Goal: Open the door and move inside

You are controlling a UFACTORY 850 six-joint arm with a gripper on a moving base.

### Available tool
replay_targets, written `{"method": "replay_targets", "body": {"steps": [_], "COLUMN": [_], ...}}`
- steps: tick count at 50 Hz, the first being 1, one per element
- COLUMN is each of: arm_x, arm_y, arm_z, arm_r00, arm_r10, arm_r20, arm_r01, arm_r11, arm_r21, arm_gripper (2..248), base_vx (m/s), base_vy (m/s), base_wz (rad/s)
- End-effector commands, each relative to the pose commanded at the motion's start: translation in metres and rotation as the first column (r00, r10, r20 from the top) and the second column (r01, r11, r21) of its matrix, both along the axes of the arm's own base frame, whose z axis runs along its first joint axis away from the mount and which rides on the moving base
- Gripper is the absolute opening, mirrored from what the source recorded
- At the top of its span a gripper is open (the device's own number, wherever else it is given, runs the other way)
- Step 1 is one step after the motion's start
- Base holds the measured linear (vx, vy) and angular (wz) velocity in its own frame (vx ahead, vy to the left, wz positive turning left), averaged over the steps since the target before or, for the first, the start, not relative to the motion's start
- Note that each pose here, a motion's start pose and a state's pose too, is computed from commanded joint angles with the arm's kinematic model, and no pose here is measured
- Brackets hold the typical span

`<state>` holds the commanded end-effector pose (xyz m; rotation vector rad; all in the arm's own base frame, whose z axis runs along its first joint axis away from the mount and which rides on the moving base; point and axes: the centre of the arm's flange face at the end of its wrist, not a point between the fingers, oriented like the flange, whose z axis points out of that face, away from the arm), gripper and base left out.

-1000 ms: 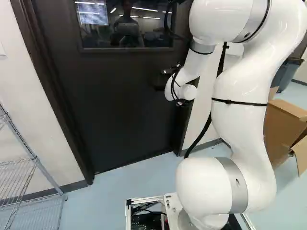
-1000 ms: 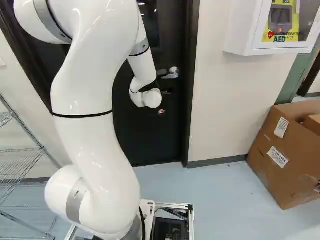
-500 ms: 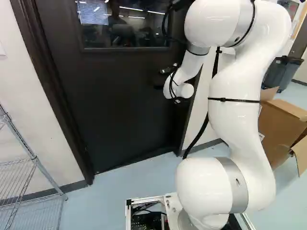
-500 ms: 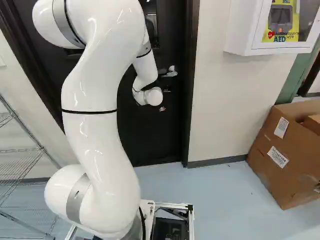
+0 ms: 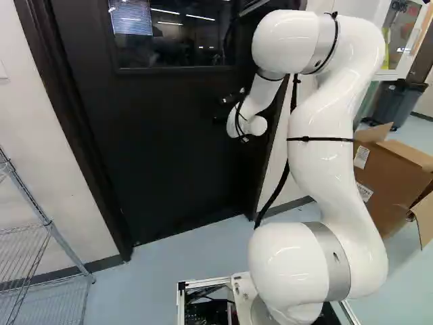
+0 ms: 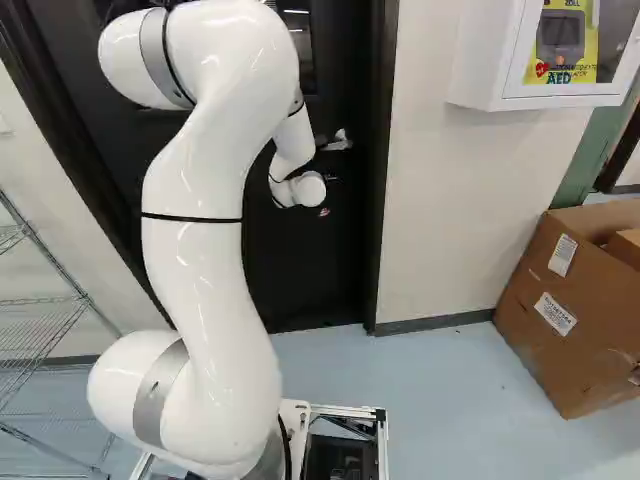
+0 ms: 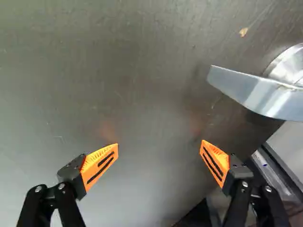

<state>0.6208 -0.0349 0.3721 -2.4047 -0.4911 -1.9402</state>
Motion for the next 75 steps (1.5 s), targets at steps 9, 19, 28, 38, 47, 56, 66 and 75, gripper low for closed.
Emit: {"method": "replay_targets", "body": {"steps": [9, 19, 28, 38, 47, 56, 66, 75], "arm_x": [0.018, 0.038, 0.056, 0.076, 0.094, 0.111, 0.131, 0.149], "arm_y": [0.007, 0.015, 0.022, 0.030, 0.037, 0.044, 0.051, 0.057], "arm_z": [-0.003, -0.007, -0.011, -0.015, -0.019, -0.024, -0.029, -0.034], "arm_r00": [0.999, 0.997, 0.994, 0.989, 0.984, 0.978, 0.971, 0.965], "arm_r10": [0.032, 0.068, 0.099, 0.133, 0.163, 0.188, 0.211, 0.226], "arm_r20": [0.013, 0.028, 0.042, 0.058, 0.074, 0.091, 0.113, 0.134], "arm_r01": [-0.032, -0.067, -0.097, -0.130, -0.158, -0.180, -0.200, -0.212], "arm_r11": [0.999, 0.997, 0.994, 0.990, 0.985, 0.979, 0.974, 0.971], "arm_r21": [-0.013, -0.028, -0.043, -0.060, -0.076, -0.091, -0.105, -0.115], "arm_gripper": [247, 247, 247, 247, 247, 247, 247, 247], "base_vx": [0.000, 0.000, 0.000, 0.000, 0.000, 0.000, 0.000, 0.000], "base_vy": [0.000, 0.000, 0.000, 0.000, 0.000, 0.000, 0.000, 0.000], "base_wz": [0.000, 0.000, 0.000, 0.000, 0.000, 0.000, 0.000, 0.000]}}
